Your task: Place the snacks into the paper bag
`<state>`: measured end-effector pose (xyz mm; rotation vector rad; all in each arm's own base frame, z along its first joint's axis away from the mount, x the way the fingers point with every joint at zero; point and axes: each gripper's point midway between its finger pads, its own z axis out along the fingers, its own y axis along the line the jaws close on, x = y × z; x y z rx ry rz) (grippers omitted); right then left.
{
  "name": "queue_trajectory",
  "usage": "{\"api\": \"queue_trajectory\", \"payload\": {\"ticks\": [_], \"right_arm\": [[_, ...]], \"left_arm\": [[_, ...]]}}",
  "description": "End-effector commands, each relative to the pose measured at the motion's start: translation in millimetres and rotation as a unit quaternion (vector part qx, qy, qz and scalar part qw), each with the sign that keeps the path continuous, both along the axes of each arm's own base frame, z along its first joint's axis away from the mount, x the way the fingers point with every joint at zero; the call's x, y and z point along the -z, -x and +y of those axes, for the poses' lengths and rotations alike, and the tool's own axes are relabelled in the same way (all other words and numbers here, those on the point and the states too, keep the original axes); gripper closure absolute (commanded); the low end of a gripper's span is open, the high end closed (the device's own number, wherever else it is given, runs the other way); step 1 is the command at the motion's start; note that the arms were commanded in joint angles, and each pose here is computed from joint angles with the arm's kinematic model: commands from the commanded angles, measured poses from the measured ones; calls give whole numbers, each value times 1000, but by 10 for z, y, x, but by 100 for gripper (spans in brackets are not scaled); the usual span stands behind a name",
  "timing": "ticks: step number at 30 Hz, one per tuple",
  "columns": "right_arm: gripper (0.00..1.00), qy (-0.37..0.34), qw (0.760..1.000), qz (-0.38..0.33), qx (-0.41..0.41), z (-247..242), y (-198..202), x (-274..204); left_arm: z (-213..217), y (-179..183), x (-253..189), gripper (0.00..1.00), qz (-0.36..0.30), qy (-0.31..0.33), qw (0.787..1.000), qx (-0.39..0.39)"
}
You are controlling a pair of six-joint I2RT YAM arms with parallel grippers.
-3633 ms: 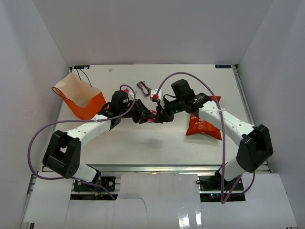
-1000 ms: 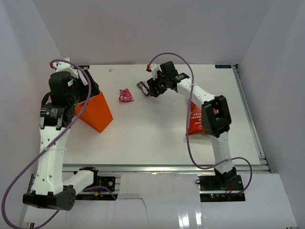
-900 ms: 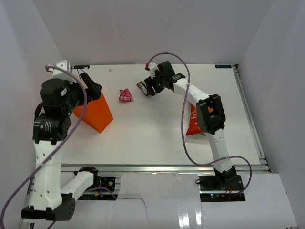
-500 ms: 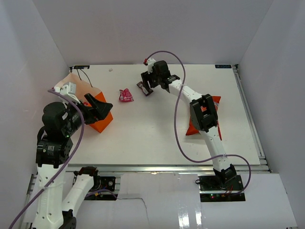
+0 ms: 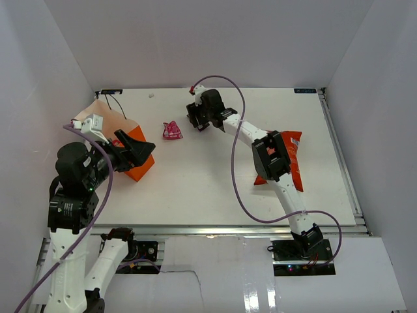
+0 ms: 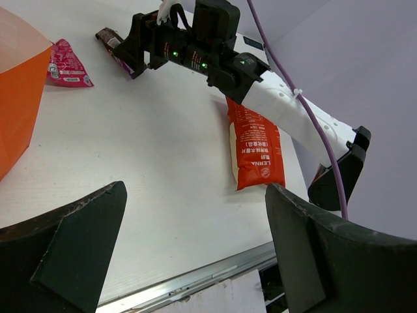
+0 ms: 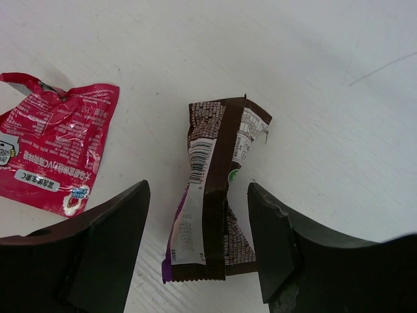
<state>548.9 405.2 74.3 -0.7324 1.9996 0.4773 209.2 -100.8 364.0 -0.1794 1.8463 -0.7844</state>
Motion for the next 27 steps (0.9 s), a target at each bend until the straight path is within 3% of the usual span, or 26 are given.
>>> {"api": "queue_trajectory", "payload": {"ticks": [1,15,22,27], "right_arm": [[33,-20,999,-31,20,3,-143,-221],[40,0,1000,-6,9,-41,-37,63],[65,2,1000,7,-17,-48,98,63],[84,-19,999,8,-35,-183,220,-305]], "left_arm": [[-25,-11,17,2,1,7,1000,5],[-127,-107,83,2,8,31,999,27],[-212,-194,190,2,33,91,995,27],[-303,-319,149,2,38,130,990,42]]}}
